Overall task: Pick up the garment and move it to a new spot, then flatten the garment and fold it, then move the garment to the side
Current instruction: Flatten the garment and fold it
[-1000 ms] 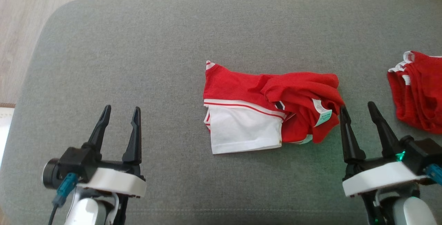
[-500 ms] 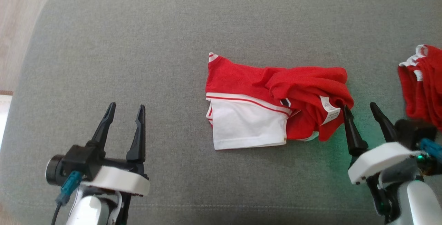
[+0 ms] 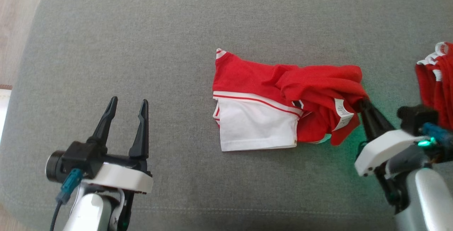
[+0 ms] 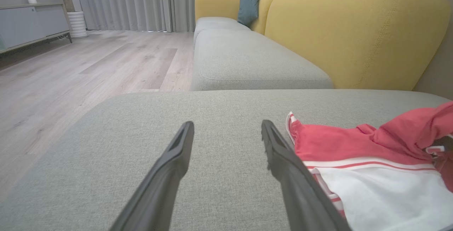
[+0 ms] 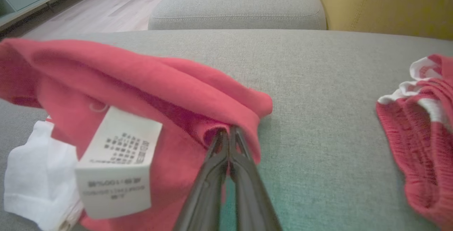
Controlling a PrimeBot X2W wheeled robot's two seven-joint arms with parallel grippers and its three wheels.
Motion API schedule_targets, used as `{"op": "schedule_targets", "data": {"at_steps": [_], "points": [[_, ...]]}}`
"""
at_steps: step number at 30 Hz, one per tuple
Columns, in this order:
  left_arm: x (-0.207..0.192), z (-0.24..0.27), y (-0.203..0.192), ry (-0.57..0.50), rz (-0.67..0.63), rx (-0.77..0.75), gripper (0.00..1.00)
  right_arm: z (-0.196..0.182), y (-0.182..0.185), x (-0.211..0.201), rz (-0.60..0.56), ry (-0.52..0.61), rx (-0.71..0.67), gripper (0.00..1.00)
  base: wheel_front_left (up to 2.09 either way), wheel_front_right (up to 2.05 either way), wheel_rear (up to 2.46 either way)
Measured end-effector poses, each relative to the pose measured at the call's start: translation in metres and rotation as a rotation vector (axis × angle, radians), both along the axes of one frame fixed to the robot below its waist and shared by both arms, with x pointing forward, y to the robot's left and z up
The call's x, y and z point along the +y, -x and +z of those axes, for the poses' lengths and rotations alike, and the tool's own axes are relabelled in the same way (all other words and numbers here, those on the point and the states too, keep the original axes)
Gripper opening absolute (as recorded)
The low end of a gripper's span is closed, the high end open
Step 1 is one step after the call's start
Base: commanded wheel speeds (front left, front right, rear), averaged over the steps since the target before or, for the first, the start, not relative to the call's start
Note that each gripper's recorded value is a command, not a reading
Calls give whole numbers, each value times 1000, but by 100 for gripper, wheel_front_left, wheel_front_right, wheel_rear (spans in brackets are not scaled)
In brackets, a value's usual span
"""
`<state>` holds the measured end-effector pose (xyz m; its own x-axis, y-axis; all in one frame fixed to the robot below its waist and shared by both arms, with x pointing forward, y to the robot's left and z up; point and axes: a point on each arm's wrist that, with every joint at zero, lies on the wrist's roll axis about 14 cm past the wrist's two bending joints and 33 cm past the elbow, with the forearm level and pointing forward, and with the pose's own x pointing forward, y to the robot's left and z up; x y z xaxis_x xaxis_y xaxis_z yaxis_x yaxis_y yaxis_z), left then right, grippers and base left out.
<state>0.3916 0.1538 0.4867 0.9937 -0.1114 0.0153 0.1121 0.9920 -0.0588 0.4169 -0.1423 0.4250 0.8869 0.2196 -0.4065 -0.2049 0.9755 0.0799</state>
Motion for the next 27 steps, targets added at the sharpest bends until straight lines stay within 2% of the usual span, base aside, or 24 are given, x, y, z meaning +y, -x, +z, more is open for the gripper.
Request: {"op": "schedule_targets", "data": {"at_steps": [11,17,22,26,27], "points": [[4,-3,-3,-1,11,6,100,37,-52,-28,-50,19,-127,0,0,0,0],[7,-2,-9,0,20,2,100,43,-85,-33,-46,19,-145,0,0,0,0],[11,-9,-15,1,27,19,100,24,-116,-35,-42,24,-99,0,0,0,0],[13,-11,-18,-4,33,22,100,-7,-117,-29,-22,35,-25,0,0,0,0],[14,-12,-18,-4,33,25,100,-15,-114,-27,-23,29,-11,25,0,0,0]]}}
